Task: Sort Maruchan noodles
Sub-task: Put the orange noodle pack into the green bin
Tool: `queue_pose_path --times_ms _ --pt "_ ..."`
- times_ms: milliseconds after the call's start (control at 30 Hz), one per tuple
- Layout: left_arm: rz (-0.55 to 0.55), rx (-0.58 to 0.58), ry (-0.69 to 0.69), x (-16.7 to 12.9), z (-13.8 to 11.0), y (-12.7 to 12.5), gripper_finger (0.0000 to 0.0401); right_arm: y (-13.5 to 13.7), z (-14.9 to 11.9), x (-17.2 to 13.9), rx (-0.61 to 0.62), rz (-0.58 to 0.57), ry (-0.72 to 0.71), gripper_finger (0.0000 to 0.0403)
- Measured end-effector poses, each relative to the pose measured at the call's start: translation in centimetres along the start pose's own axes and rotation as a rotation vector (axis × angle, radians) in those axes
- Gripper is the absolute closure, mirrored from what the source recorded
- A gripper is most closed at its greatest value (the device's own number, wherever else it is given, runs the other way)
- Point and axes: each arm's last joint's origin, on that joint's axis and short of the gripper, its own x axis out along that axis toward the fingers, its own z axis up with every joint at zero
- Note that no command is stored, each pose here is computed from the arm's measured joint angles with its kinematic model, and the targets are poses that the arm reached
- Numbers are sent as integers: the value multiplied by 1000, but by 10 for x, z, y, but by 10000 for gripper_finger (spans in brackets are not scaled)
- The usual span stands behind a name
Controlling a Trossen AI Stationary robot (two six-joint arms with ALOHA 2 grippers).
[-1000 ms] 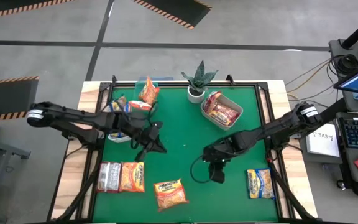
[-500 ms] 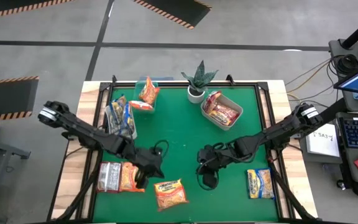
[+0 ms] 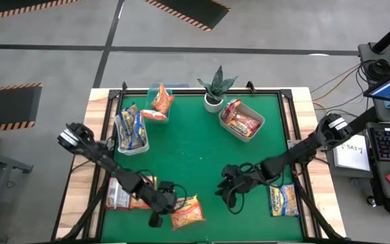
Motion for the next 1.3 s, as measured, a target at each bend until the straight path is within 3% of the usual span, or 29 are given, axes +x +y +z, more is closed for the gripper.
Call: queue_pose_path --times_ms 200,333,500,733,1033,1300 --pt "25 -65 42 17 -8 -2 401 1 -10 -1 3 -34 -38 170" --pt "117 -87 1 26 -8 1 401 1 -16 10 -16 -36 -57 144" --pt "257 -80 -88 27 -3 4 401 -2 -24 32 -34 -14 -70 127" --pt "420 -93 -200 23 6 12 401 -14 -17 52 -15 -70 -74 124" --pt "233 -6 -119 18 3 -7 401 -17 -15 54 62 -55 -42 124" --pt "247 20 -129 33 -4 -8 401 -16 -28 66 91 -30 -35 119"
